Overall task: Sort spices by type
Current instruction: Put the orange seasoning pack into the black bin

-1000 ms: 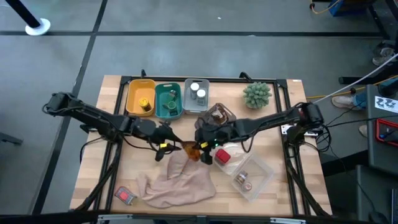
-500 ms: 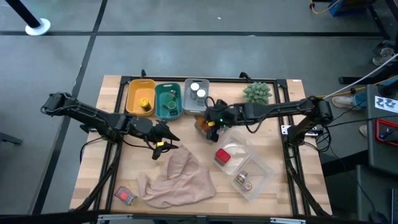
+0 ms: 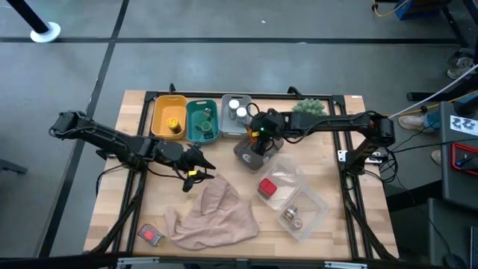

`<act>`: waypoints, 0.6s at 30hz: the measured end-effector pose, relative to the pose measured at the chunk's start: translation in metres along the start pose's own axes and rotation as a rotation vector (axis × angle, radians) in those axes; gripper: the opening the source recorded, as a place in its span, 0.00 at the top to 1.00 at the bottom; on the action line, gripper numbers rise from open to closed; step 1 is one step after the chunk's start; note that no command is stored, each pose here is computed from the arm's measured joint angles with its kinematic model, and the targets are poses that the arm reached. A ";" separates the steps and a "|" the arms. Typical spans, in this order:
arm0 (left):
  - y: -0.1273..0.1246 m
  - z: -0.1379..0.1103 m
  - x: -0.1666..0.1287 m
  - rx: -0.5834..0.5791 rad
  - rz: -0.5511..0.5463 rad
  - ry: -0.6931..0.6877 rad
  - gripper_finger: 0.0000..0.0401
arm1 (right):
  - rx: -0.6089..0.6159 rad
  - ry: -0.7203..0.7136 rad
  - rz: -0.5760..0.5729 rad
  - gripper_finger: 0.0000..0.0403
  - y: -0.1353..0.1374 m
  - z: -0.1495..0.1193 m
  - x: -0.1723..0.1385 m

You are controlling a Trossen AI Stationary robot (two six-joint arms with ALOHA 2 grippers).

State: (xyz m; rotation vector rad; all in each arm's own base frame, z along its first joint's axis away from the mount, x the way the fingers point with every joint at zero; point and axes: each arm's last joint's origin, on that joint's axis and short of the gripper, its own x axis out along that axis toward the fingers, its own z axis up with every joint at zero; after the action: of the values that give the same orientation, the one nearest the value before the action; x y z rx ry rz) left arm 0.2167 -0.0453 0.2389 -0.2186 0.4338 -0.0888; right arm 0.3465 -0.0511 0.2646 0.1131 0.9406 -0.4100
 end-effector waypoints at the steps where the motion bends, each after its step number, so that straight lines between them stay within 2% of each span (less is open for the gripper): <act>1: 0.000 0.000 0.000 0.000 0.000 0.000 0.61 | 0.002 -0.001 -0.002 0.99 -0.001 0.000 0.003; 7: 0.000 0.000 0.000 0.000 0.001 0.004 0.61 | 0.002 0.036 -0.016 0.98 -0.006 -0.014 0.016; 18: 0.000 -0.001 0.000 0.001 0.001 0.009 0.61 | -0.005 0.053 -0.018 0.97 -0.005 -0.021 0.021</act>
State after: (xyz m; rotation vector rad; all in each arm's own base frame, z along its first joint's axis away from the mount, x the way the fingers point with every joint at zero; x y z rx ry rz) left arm 0.2164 -0.0455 0.2380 -0.2168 0.4426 -0.0890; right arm 0.3400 -0.0562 0.2358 0.1119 0.9954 -0.4233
